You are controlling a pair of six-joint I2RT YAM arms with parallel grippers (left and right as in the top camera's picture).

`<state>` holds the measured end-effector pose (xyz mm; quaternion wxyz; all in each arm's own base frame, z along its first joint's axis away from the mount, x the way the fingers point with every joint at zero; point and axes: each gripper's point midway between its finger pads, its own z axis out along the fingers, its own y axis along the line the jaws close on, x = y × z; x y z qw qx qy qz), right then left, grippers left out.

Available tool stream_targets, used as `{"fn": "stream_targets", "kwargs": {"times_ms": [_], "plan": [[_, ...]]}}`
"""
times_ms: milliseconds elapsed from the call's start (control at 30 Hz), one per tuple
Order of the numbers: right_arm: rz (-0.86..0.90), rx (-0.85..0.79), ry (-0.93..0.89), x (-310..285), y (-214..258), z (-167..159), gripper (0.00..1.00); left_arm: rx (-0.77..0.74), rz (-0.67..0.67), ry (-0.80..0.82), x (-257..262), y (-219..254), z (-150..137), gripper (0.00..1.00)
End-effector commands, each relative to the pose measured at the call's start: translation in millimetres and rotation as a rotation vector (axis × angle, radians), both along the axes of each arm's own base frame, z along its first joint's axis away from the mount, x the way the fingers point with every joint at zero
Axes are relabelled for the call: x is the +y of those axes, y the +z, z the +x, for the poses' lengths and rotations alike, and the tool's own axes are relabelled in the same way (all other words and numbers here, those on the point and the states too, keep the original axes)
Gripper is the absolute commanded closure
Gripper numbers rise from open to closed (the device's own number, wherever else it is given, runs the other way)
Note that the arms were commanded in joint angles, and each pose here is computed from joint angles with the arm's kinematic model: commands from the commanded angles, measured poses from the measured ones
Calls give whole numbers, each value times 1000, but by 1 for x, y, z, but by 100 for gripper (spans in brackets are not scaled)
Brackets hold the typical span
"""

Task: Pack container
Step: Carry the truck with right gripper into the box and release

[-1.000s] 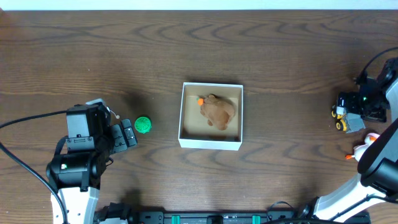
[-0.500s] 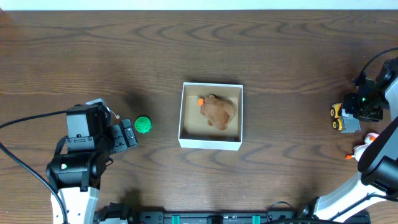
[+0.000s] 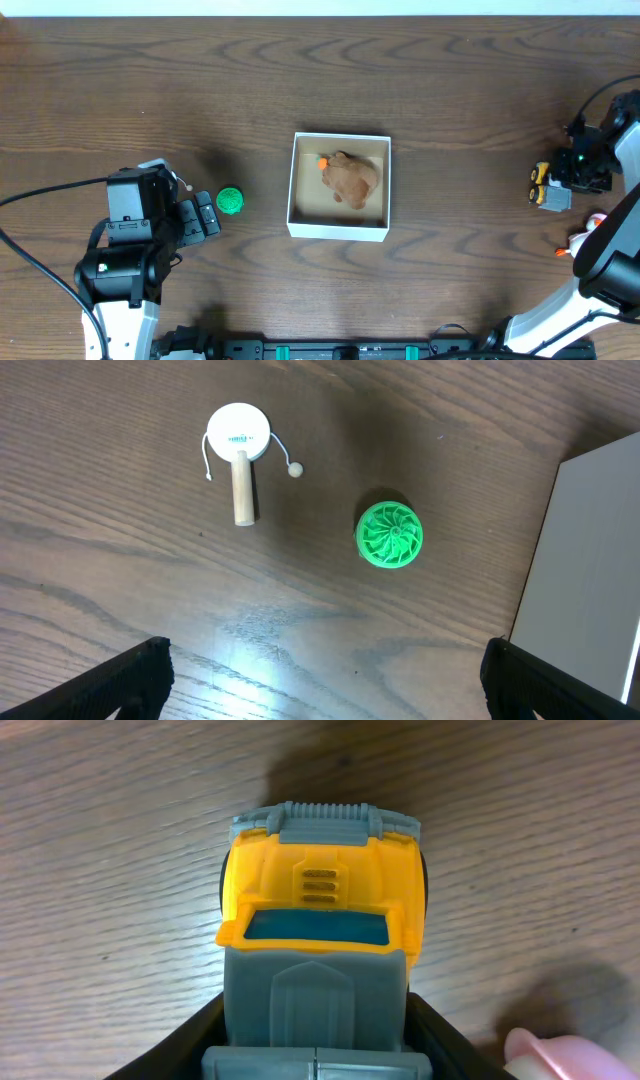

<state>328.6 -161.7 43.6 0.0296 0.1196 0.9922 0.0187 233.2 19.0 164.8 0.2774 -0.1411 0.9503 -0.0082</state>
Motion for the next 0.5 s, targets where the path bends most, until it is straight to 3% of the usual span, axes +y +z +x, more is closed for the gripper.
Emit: {"fn": "stream_targets", "kwargs": {"times_ms": [0, 133, 233, 467], "plan": [[-41, -112, 31, 9, 43, 20, 81, -14, -1, 14, 2, 5, 2, 2], [-72, -210, 49, 32, 94, 31, 98, -14, -1, 14, 2, 5, 2, 2], [-50, -293, 66, 66, 131, 37, 99, -14, -1, 14, 2, 5, 2, 2], [21, -538, 396, 201, 212, 30, 99, -13, -1, 14, 2, 5, 2, 2]]}}
